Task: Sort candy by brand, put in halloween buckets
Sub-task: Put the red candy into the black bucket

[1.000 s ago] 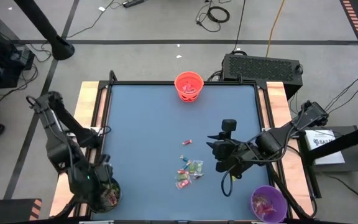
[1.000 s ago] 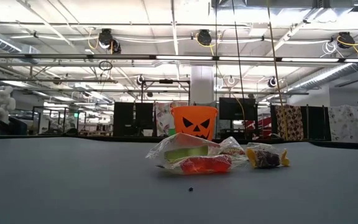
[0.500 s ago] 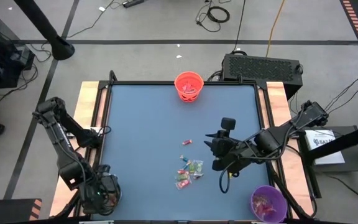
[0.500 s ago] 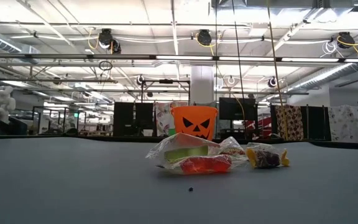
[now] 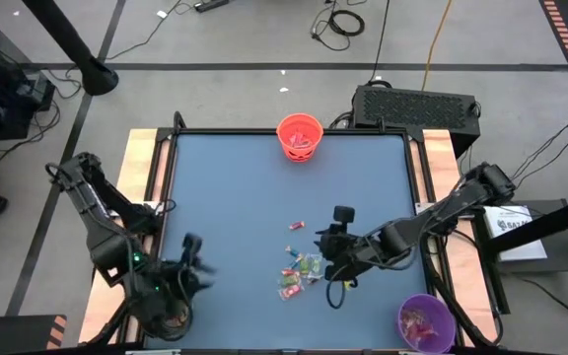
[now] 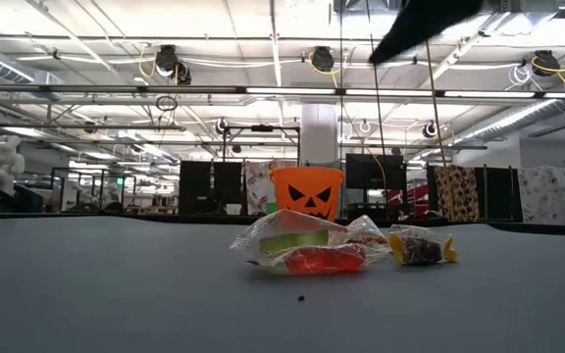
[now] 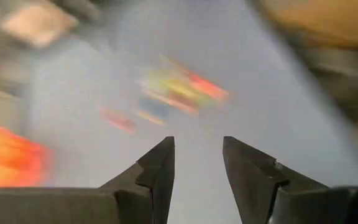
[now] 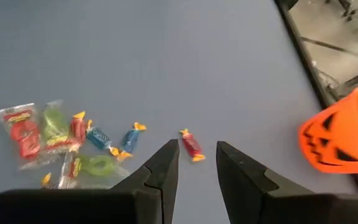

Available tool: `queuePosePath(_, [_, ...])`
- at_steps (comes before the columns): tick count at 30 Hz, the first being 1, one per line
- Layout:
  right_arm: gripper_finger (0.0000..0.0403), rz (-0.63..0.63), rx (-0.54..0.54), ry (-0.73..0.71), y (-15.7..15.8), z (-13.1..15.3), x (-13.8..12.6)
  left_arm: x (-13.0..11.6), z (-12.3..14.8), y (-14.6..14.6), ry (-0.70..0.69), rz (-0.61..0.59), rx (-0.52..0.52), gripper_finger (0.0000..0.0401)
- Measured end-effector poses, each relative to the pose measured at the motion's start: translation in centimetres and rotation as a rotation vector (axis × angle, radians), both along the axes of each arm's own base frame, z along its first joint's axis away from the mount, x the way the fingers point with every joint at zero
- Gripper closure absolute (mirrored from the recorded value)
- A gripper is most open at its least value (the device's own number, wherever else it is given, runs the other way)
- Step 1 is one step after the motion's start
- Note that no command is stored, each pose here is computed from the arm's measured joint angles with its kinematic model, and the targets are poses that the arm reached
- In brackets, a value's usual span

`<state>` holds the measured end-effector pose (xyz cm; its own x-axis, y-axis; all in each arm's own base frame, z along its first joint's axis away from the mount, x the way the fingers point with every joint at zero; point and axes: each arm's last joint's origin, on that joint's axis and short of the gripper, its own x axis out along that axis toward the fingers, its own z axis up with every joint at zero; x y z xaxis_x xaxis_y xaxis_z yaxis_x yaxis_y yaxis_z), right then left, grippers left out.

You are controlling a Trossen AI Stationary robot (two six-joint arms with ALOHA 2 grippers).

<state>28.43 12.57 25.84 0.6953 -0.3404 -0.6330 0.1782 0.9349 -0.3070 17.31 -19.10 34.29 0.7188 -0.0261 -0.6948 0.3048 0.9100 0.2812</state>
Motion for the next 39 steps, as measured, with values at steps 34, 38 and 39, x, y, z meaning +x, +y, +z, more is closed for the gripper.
queuePosePath(34, [0.0303,0.082,0.357,0.217,-3.2,-6.4,-0.4,19.4,-14.4,17.4,-0.033,0.382,0.013,0.0258])
queuePosePath(38, [0.0303,0.082,0.361,0.230,-2.7,-6.5,-0.7,20.1,-15.8,18.8,-0.013,0.378,-0.082,0.0258])
queuePosePath(39, [0.0303,0.084,0.363,0.230,-2.6,-6.5,-0.7,20.2,-16.1,19.1,-0.002,0.388,-0.111,0.0258])
